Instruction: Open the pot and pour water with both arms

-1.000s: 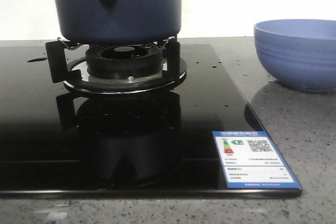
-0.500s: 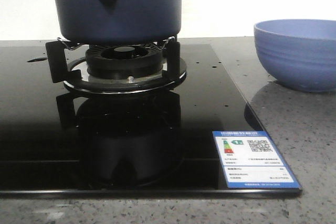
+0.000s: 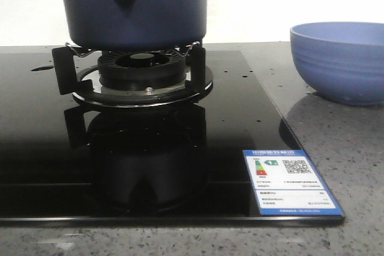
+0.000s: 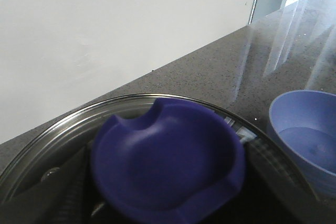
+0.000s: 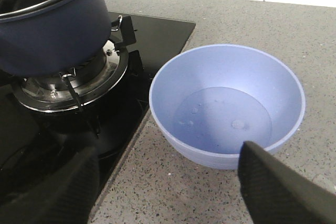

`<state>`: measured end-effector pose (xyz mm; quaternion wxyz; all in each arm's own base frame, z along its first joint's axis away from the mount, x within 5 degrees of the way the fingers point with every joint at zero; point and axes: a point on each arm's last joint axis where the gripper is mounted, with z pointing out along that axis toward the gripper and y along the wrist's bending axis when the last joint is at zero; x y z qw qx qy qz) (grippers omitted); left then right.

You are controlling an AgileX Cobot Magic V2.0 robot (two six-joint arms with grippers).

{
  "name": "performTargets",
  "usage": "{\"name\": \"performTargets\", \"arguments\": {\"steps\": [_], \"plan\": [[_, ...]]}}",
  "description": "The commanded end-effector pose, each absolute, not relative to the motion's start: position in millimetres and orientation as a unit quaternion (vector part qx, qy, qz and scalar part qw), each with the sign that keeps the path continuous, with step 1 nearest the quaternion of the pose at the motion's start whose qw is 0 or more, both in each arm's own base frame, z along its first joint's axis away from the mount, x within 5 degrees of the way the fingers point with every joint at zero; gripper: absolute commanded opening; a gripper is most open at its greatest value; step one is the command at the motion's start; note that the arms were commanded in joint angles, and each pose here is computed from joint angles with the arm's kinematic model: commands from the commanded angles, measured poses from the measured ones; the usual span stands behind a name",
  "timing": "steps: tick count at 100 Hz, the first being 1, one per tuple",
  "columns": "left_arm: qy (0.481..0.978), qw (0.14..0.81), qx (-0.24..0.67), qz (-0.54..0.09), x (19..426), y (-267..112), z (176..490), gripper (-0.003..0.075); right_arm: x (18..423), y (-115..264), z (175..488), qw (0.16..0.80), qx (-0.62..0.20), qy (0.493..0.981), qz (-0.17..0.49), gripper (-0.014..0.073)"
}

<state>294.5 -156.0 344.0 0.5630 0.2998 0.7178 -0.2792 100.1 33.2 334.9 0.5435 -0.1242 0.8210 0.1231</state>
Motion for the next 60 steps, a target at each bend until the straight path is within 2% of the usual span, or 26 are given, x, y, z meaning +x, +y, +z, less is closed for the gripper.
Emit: {"name": "performTargets", "arguments": {"steps": [1,35,60], "plan": [[0.692,0.586,0.286,-0.310,288.4,-158.9,367.7,0.0438,103.5,32.6,350.0,0.576,-0.119,0.800,0.120,0.0502],[0.689,0.589,0.281,-0.317,288.5,-159.2,370.9,0.0438,103.4,32.7,349.9,0.576,-0.119,0.800,0.121,0.0502],[0.662,0.620,0.283,-0.312,285.9,-154.1,397.2,0.0438,103.4,32.2,349.3,0.574,-0.123,0.802,0.114,0.0502]]}}
